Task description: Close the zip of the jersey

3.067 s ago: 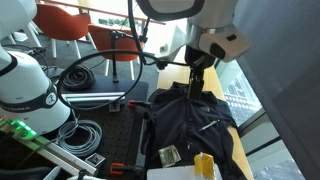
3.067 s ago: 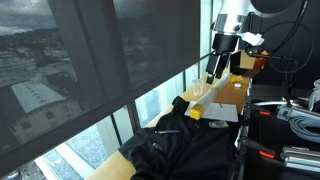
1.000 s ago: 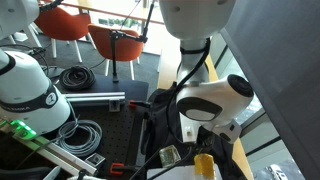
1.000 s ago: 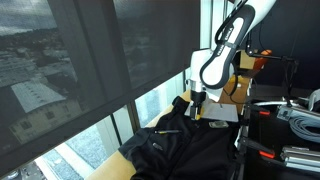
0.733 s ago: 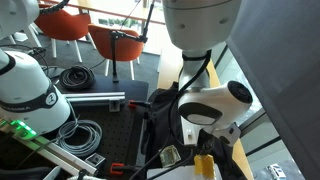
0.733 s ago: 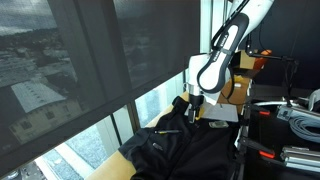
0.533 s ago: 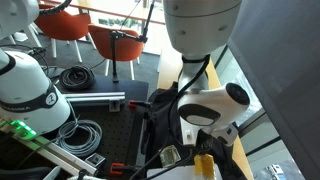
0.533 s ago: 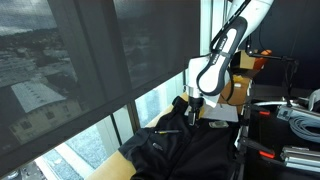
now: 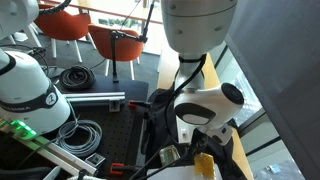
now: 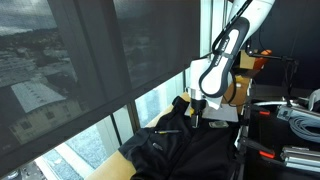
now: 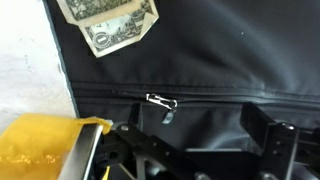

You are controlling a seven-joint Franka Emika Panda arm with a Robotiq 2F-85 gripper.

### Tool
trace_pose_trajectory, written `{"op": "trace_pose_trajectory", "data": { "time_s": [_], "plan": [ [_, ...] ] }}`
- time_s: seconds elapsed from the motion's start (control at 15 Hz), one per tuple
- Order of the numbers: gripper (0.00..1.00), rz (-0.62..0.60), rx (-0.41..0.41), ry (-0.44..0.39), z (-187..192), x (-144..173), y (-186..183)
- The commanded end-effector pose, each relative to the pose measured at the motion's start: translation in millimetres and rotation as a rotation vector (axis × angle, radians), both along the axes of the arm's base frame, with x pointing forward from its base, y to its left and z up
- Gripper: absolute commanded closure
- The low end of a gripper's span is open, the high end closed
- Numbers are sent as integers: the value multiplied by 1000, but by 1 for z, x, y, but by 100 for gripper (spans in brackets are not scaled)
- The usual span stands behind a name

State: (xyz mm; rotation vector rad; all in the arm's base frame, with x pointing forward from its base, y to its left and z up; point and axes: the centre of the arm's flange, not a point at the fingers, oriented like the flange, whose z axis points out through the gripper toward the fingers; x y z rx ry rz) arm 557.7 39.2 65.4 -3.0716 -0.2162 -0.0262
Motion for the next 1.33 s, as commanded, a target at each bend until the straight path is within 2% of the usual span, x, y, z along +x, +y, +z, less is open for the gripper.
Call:
{"op": "trace_pose_trajectory", "data": {
  "time_s": [0.0, 0.8, 1.27],
  "plan": [
    [0, -8, 0, 12, 3, -14, -4],
    [0, -3, 11, -30, 4, 5, -2],
    [0, -2, 16, -28, 1, 6, 0]
  ]
}}
